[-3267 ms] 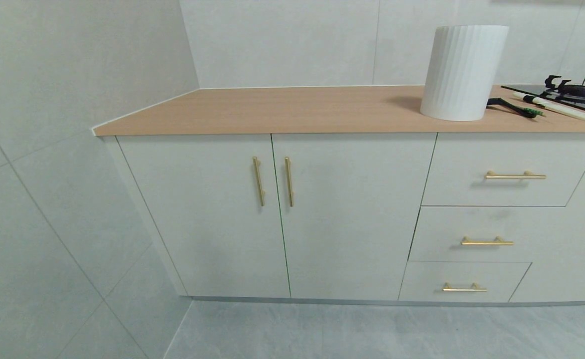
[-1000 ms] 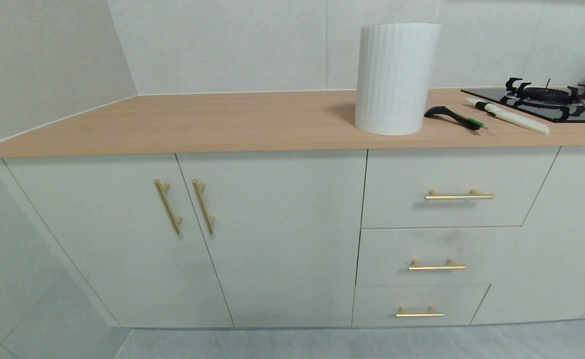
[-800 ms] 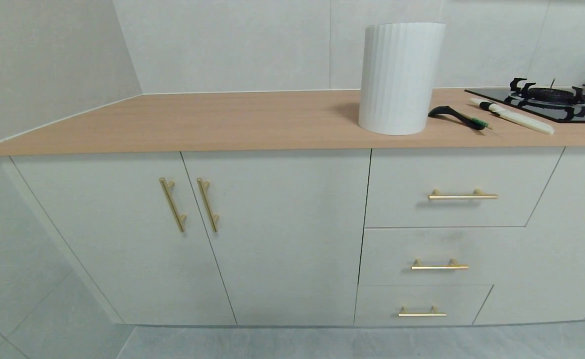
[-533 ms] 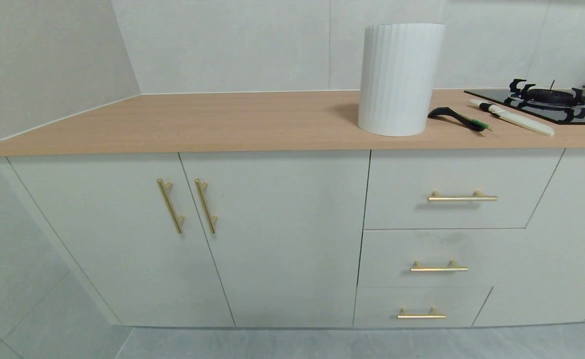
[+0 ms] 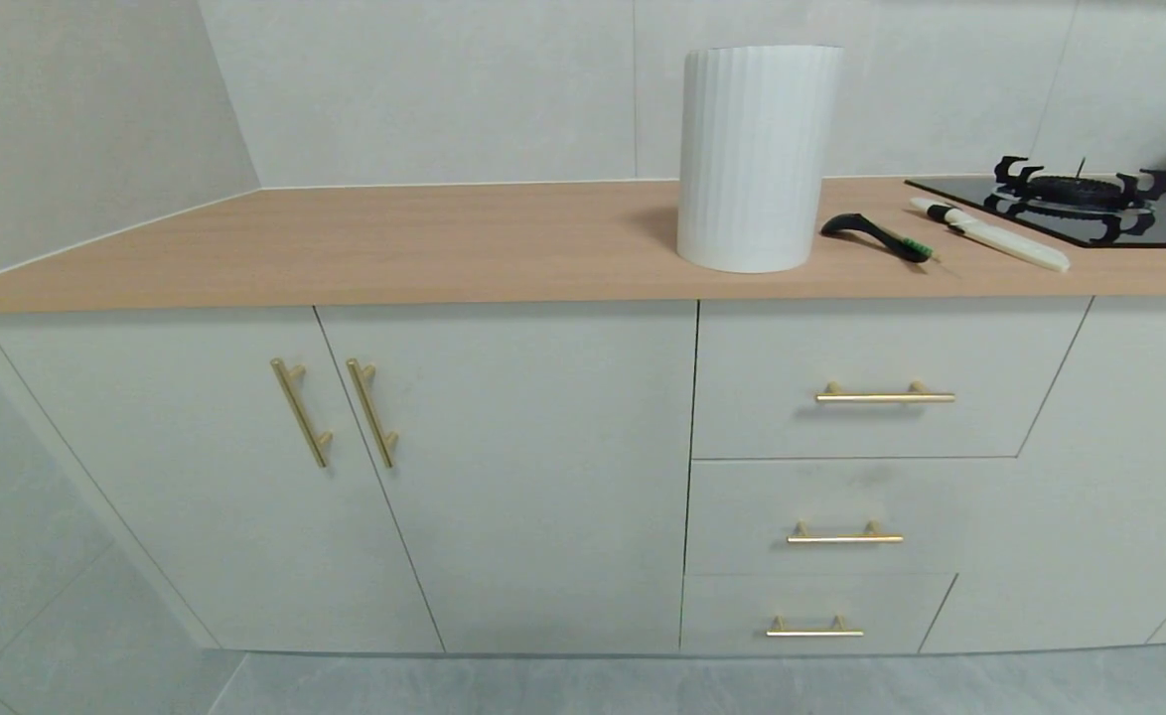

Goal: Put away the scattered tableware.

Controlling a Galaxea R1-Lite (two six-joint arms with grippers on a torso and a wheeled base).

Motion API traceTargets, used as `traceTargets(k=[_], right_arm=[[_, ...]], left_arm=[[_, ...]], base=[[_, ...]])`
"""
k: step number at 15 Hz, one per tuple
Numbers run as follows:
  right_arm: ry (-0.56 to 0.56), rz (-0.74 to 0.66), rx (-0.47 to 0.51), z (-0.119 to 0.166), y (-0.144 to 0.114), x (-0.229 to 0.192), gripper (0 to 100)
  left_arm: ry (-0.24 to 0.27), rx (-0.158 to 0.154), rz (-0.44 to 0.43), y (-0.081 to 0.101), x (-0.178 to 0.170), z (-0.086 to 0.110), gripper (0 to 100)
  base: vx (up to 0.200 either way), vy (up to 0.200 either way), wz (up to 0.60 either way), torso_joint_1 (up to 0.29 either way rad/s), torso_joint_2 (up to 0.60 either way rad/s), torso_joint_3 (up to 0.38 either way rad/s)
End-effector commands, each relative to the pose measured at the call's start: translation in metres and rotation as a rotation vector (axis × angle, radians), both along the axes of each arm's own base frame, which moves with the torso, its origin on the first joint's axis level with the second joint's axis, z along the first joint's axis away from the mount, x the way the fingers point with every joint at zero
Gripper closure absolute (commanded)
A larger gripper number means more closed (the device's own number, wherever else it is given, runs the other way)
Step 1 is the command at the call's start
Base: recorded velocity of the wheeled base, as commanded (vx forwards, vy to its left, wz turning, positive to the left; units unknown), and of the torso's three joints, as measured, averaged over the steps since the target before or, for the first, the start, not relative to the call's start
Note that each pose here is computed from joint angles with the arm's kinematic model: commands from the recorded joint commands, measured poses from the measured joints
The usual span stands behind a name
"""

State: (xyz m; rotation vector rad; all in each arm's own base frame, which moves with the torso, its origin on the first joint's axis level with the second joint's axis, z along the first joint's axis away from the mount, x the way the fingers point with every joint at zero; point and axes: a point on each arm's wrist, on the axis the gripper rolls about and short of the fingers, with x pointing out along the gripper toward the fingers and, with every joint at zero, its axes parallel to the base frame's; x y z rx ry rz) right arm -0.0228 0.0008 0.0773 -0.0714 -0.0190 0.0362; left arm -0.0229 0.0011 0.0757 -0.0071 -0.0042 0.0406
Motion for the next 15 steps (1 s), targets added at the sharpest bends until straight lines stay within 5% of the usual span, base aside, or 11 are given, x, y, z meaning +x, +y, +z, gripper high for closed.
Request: traceTargets(k=[1, 8, 9, 15], right_arm=[[0.001, 0.001, -0.004, 0.0, 0.0, 0.0, 0], [-0.018, 0.004, -0.009, 0.003, 0.0, 0.0, 0], [-0.068, 0.027, 0.011, 0.036, 0.0, -0.004, 0], [0.237, 0.195, 0.009, 0.089, 0.005, 0.056, 0]], left_arm=[[0.001, -0.001, 0.001, 0.0, 0.0, 0.0, 0], [0.001, -0.001, 0.001, 0.0, 0.0, 0.0, 0], [0.001, -0.001, 0.001, 0.0, 0.0, 0.0, 0], [0.001, -0.001, 0.001, 0.0, 0.0, 0.0, 0]], base=[[0.0, 0.0, 0.0, 0.0, 0.0, 0.0], [0.0, 0.0, 0.0, 0.0, 0.0, 0.0], [0.0, 0.0, 0.0, 0.0, 0.0, 0.0], [0.0, 0.0, 0.0, 0.0, 0.0, 0.0]])
